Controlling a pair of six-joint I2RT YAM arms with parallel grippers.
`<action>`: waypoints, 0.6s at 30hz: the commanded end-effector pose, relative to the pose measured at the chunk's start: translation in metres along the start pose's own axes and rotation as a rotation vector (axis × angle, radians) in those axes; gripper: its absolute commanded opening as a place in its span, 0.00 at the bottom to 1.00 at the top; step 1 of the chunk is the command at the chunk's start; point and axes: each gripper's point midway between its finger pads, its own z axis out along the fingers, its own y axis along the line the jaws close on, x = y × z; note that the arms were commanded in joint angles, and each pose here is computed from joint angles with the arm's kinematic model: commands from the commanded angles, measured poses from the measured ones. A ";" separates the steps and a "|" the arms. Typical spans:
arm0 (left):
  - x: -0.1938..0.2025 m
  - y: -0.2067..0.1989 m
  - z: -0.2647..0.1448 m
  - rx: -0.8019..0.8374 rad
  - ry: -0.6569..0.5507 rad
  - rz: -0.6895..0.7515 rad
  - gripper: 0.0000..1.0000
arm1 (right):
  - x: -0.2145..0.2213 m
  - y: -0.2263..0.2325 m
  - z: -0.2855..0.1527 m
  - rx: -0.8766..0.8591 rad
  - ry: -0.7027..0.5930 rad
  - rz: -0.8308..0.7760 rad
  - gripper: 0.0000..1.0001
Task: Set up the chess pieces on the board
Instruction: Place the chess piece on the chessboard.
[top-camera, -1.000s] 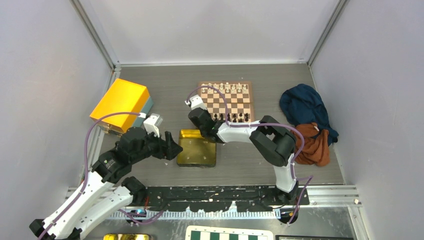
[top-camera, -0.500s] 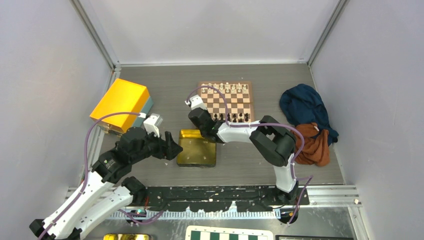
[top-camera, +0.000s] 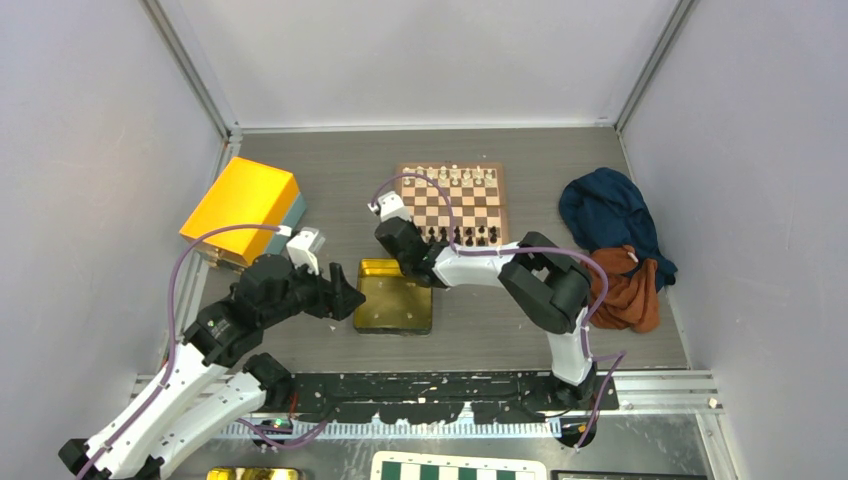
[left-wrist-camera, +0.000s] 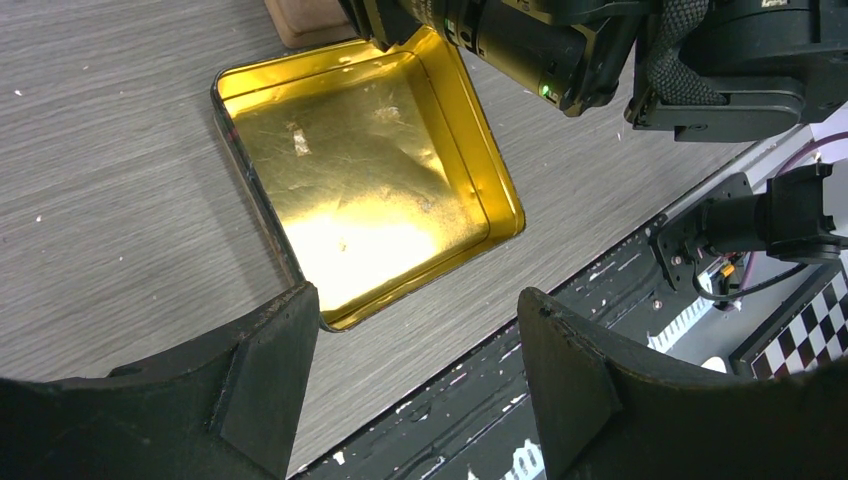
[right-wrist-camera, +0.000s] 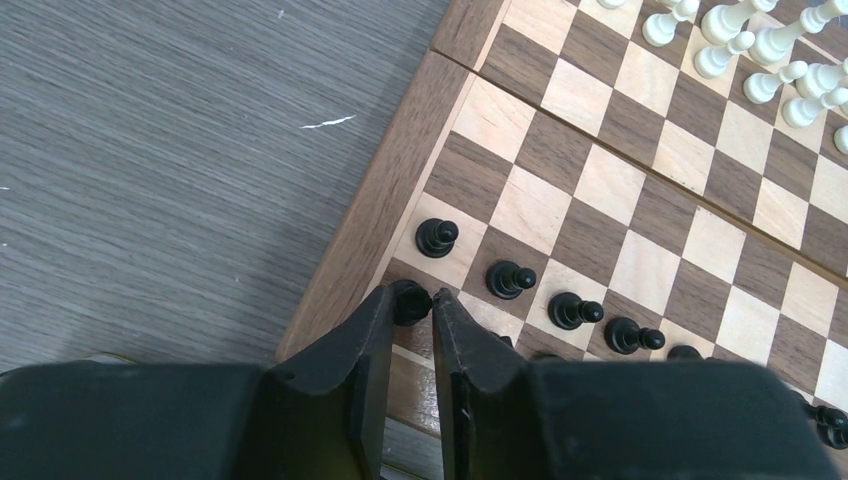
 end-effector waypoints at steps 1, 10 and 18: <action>-0.014 -0.006 -0.006 0.020 -0.051 0.017 0.74 | -0.019 0.000 -0.008 -0.001 -0.054 0.032 0.27; -0.014 -0.006 -0.007 0.021 -0.055 0.014 0.74 | -0.022 -0.002 -0.012 0.009 -0.063 0.031 0.28; -0.014 -0.007 -0.008 0.027 -0.053 0.015 0.74 | -0.025 -0.005 -0.013 0.022 -0.070 0.033 0.28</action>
